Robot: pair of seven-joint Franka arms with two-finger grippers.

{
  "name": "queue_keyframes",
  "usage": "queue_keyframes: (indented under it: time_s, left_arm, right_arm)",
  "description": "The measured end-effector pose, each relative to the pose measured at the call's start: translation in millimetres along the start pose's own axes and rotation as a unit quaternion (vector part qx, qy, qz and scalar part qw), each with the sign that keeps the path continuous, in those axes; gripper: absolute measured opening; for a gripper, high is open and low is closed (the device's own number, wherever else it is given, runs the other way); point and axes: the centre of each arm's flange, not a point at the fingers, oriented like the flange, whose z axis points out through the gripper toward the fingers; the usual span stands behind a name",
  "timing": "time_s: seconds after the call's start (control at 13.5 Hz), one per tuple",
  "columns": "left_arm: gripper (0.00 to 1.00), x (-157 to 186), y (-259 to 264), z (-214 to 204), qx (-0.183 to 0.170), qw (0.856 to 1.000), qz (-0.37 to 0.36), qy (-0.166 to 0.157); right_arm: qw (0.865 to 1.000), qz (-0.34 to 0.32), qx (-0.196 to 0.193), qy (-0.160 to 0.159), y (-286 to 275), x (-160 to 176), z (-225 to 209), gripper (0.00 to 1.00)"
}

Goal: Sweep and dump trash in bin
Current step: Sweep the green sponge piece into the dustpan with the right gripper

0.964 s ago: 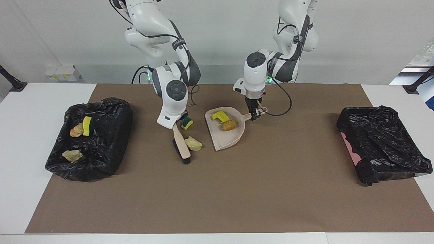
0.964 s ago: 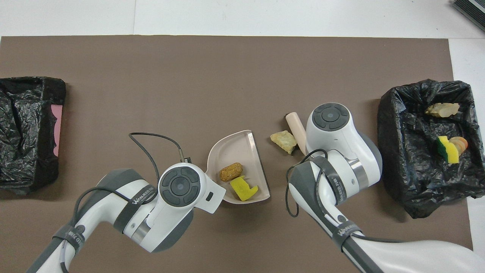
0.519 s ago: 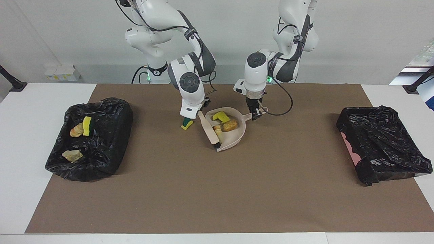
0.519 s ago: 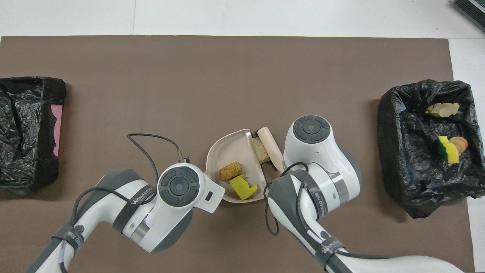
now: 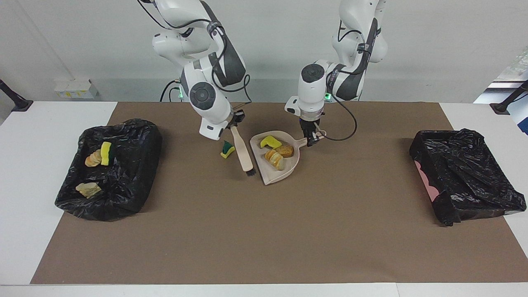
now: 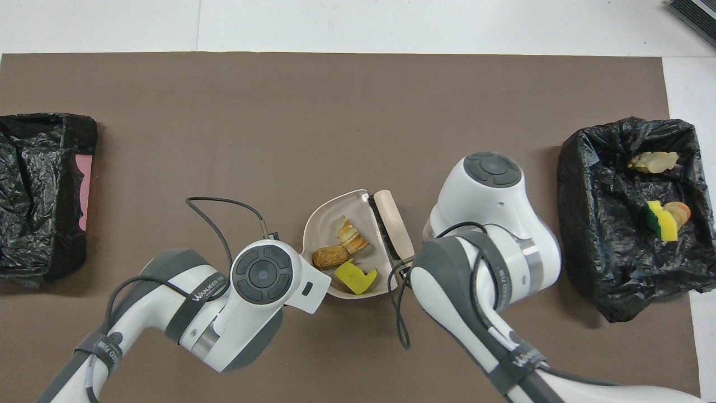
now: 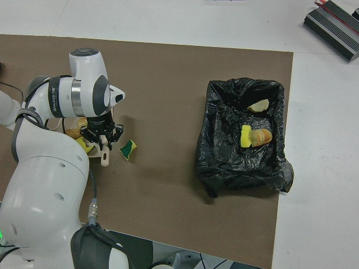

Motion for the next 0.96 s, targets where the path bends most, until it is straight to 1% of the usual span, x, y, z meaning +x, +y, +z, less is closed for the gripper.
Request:
queue_keyframes:
  time_s: [0.15,0.3,0.37,0.52,0.67,0.82,0.96]
  left_arm:
    - [0.32,1,1,0,0.000,1.000,-0.001,-0.001]
    - [0.32,5,8,-1,-0.002,1.000,-0.005,-0.004]
    - [0.32,8,14,-3,-0.004,1.000,-0.006,-0.008]
    - [0.32,14,29,-5,-0.009,1.000,-0.008,-0.018]
    - [0.32,17,38,-7,-0.007,1.000,-0.010,-0.029]
    - [0.32,18,42,-8,-0.004,0.999,-0.009,-0.037]
    - [0.32,19,44,-9,-0.002,0.999,-0.009,-0.040]
  right_arm:
    - [0.999,0.025,-0.016,-0.016,23,-17,-2,0.26]
    - [0.998,0.048,-0.035,-0.033,35,-32,19,0.26]
    - [0.997,0.062,-0.040,-0.033,38,-41,33,0.26]
    - [0.995,0.091,-0.049,-0.012,47,-58,63,0.26]
    - [0.993,0.108,-0.051,0.009,56,-72,79,0.26]
    - [0.990,0.125,-0.054,0.032,59,-72,92,0.26]
    - [0.987,0.144,-0.063,0.044,39,-63,105,0.26]
